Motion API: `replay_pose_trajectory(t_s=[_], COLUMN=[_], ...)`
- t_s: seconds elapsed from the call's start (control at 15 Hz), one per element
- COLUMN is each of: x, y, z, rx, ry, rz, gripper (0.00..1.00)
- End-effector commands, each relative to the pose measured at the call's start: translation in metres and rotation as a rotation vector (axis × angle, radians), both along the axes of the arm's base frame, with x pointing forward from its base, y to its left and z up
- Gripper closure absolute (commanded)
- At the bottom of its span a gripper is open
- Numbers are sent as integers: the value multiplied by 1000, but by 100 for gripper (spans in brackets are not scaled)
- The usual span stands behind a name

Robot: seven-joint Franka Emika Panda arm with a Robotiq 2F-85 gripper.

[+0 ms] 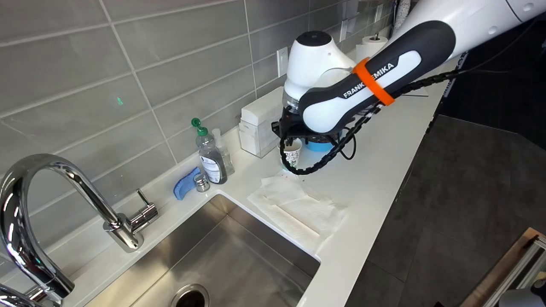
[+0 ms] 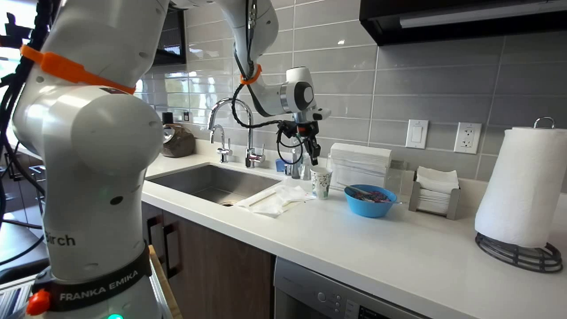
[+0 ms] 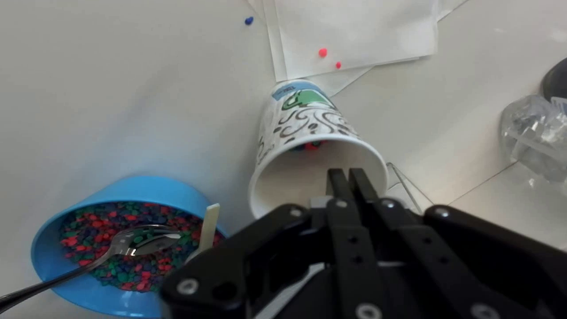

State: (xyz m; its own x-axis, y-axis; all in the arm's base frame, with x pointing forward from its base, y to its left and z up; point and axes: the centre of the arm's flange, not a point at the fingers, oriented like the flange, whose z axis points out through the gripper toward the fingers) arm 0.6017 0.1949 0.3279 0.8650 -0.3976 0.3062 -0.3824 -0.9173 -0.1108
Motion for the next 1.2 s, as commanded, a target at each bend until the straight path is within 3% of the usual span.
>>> replay_pose_trajectory(t_s=[0.0, 0.07, 0.2, 0.53, 0.8, 1.13], x=[2, 2, 4, -2, -40, -117], y=[-1, -1, -3, 2, 16, 1], z=[-18, -20, -22, -3, 39, 81], rx=[-24, -30, -43, -21, 42, 63], ry=[-44, -48, -64, -100, 1, 116], rz=[0, 7, 17, 39, 170, 450], gripper=[95, 69, 68, 32, 2, 0])
